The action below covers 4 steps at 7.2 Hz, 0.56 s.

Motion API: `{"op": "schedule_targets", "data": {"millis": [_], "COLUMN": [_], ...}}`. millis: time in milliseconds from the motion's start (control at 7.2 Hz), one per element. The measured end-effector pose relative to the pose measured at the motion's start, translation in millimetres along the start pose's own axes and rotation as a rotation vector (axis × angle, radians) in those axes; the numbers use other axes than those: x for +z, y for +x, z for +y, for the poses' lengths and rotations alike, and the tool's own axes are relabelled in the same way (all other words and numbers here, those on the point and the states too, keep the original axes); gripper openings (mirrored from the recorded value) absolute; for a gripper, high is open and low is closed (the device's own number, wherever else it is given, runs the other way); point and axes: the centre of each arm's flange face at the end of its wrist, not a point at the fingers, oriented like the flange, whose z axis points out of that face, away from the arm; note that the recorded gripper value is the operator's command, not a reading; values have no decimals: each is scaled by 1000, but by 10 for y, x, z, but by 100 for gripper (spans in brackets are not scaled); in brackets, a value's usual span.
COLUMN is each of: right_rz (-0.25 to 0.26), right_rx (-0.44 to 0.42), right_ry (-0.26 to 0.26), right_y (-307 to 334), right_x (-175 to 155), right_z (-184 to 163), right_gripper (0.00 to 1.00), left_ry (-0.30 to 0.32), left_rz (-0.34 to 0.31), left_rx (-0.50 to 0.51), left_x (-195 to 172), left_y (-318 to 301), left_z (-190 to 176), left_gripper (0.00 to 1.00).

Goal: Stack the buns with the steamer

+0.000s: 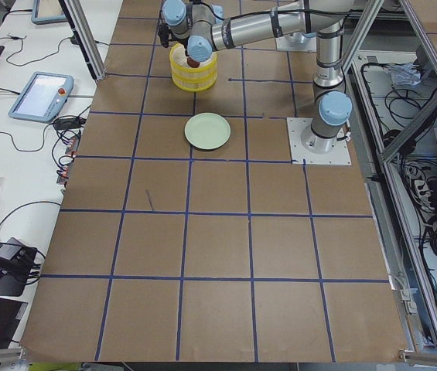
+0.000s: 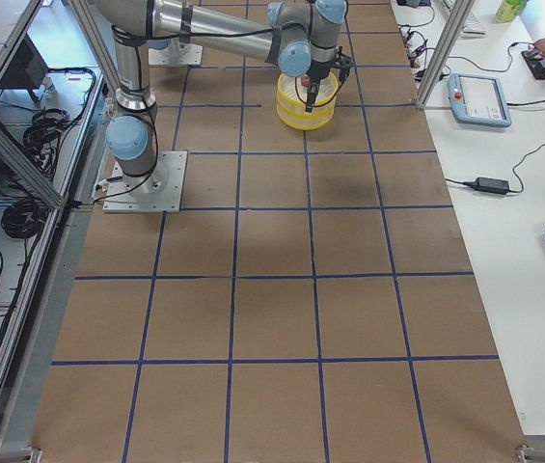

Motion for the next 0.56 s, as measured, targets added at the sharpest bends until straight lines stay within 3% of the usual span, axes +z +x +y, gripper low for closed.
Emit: {"op": "schedule_targets", "data": {"millis": [278,556], "right_rz": [-17,-9], "right_rx": [-13,-38], "right_ry": [11,12], "right_y": [368,370], "right_x": [-689,-1331], "right_z": [248,603], "right_gripper": [96,97], "left_ry": [68,141], "left_rz": [-4,-152], "left_rx": [26,55], "left_x": [-352,-856], "left_y": [220,391], "left_z": [156,371], "left_gripper": [100,100]}}
